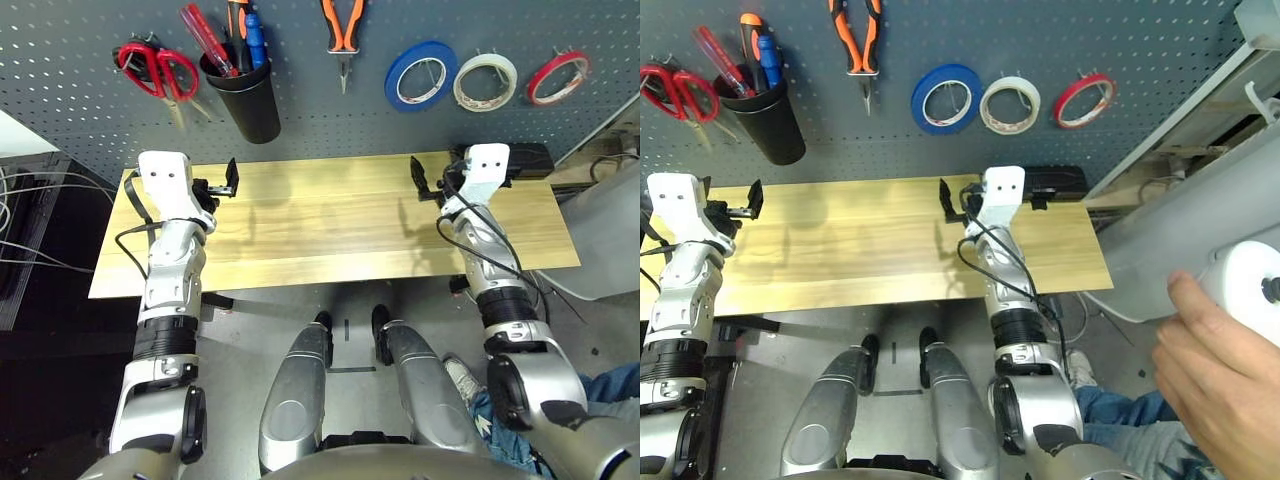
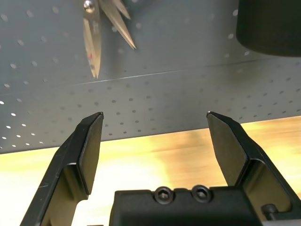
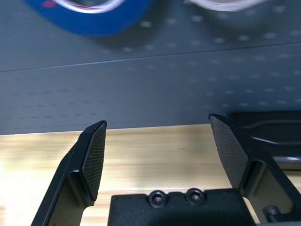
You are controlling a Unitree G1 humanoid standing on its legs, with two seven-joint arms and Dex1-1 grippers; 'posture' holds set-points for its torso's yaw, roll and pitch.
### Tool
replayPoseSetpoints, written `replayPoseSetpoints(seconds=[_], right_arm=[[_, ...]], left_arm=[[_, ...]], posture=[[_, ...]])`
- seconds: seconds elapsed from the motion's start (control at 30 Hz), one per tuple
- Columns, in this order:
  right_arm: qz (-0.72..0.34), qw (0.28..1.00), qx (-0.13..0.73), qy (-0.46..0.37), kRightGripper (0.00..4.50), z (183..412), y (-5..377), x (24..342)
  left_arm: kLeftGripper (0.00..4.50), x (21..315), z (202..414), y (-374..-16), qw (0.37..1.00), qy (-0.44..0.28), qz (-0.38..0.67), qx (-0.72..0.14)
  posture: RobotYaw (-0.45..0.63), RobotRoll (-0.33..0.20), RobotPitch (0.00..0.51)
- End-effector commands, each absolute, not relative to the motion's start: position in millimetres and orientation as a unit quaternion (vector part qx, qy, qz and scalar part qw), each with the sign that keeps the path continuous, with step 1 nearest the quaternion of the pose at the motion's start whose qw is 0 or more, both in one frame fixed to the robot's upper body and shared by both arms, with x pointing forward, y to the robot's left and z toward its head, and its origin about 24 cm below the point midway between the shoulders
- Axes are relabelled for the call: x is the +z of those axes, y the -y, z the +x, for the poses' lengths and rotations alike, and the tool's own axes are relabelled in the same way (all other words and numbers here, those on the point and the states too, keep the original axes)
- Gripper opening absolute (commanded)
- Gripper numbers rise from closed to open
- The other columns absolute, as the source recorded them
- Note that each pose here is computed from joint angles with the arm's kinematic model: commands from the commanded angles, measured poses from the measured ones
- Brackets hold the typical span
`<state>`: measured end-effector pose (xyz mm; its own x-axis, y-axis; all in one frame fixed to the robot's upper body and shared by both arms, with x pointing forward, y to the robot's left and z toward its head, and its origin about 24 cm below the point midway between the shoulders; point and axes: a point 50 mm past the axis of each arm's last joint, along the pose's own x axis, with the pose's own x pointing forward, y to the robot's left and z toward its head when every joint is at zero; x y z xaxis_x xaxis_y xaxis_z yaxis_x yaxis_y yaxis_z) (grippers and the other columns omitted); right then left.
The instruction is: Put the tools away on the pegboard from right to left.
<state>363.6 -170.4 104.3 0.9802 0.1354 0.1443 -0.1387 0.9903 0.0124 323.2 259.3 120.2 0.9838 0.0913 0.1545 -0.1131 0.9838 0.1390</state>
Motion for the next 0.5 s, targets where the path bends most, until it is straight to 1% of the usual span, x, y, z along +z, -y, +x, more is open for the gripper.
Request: replayPoseSetpoints(seconds=[0.03,0.13,0.23,0.5], right_arm=[[0.013,0.997,0.050,0.062,4.50,363,183,97],[0.007,0.997,0.042,0.063,4.50,363,194,98],[0.002,0.997,0.042,0.061,4.50,363,202,98],[-0.018,0.997,0.057,0.056,4.50,361,215,99]], left_arm=[[4.48,104,325,-253,0.995,0.043,0.071,0.050],[4.48,95,328,-254,0.995,0.030,0.056,0.075],[4.48,91,333,-251,0.994,0.032,0.048,0.089],[4.48,91,343,-238,0.994,0.055,0.041,0.082]], posture=[[0.02,0.000,0.293],[0.01,0.000,0.287],[0.01,0.000,0.278],[0.00,0.000,0.271]])
